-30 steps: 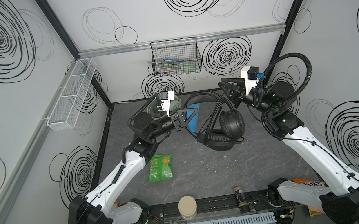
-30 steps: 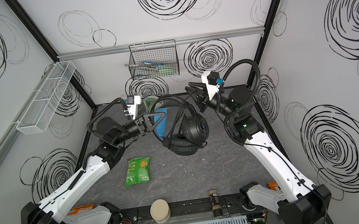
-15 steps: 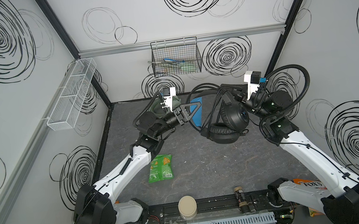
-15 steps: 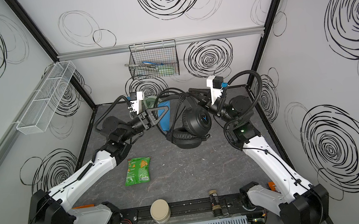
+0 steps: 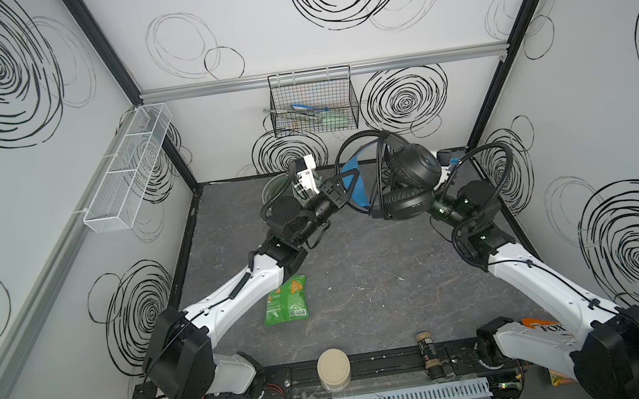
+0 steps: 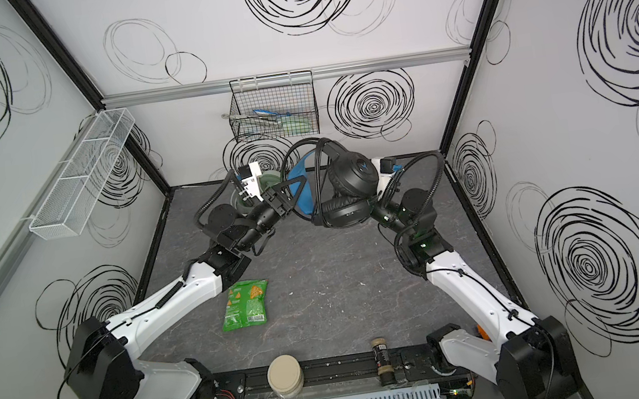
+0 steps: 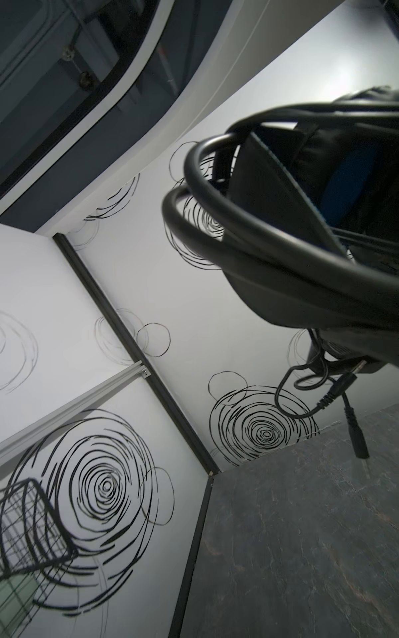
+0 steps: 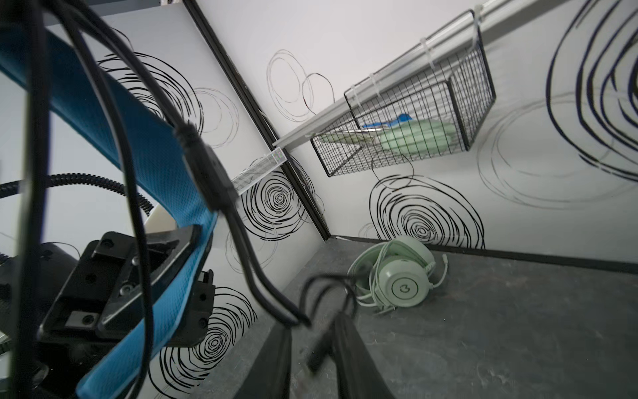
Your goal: Wrap the headphones
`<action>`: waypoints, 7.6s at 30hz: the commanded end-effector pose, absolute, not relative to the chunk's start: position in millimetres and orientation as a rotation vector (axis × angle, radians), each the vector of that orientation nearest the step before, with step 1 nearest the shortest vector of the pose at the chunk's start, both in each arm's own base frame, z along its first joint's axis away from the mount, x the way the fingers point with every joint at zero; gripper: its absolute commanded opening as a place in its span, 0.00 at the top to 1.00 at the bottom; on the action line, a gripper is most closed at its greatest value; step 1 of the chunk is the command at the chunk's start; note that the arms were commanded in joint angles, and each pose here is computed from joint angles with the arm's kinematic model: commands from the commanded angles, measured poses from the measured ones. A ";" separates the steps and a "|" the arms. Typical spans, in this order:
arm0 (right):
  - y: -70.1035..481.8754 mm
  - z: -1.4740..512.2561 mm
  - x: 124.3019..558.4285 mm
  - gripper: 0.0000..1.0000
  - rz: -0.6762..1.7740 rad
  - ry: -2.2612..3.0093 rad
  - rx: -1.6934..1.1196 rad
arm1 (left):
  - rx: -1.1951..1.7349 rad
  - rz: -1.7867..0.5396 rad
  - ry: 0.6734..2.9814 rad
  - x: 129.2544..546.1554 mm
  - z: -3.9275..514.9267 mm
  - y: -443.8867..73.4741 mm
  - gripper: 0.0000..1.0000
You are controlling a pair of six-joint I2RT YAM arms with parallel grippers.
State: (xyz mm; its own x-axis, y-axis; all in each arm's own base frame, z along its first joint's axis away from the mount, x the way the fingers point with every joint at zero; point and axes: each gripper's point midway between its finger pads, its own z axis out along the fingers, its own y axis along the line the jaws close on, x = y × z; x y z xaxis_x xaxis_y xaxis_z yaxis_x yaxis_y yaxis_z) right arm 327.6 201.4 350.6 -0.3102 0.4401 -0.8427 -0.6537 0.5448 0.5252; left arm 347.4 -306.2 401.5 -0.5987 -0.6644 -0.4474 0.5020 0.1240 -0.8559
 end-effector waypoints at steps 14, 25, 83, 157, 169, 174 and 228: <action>176.3 270.9 332.9 0.82 1.048 1.712 -0.022 | -0.376 -1.538 1.556 390.4 368.3 -298.7 1.00; 130.5 183.5 317.7 0.80 0.698 2.004 0.042 | -0.430 -1.340 1.812 406.1 276.2 -298.6 1.00; 58.5 225.5 347.5 0.32 0.159 1.942 0.055 | -0.605 -1.241 2.185 452.0 122.9 -308.1 1.00; 67.8 279.6 357.1 0.03 0.183 1.837 0.039 | -0.910 -1.064 2.136 511.8 76.1 -281.4 0.04; 3.9 258.6 364.7 0.03 0.084 1.788 0.417 | -0.396 -1.087 2.182 440.5 147.4 -274.7 0.04; -35.3 211.9 368.4 0.03 -0.019 1.815 0.602 | 0.048 -0.962 2.220 406.1 180.6 -274.3 0.04; -16.0 114.5 379.0 0.03 0.009 1.782 0.167 | -0.169 0.139 1.557 361.3 153.1 13.4 0.04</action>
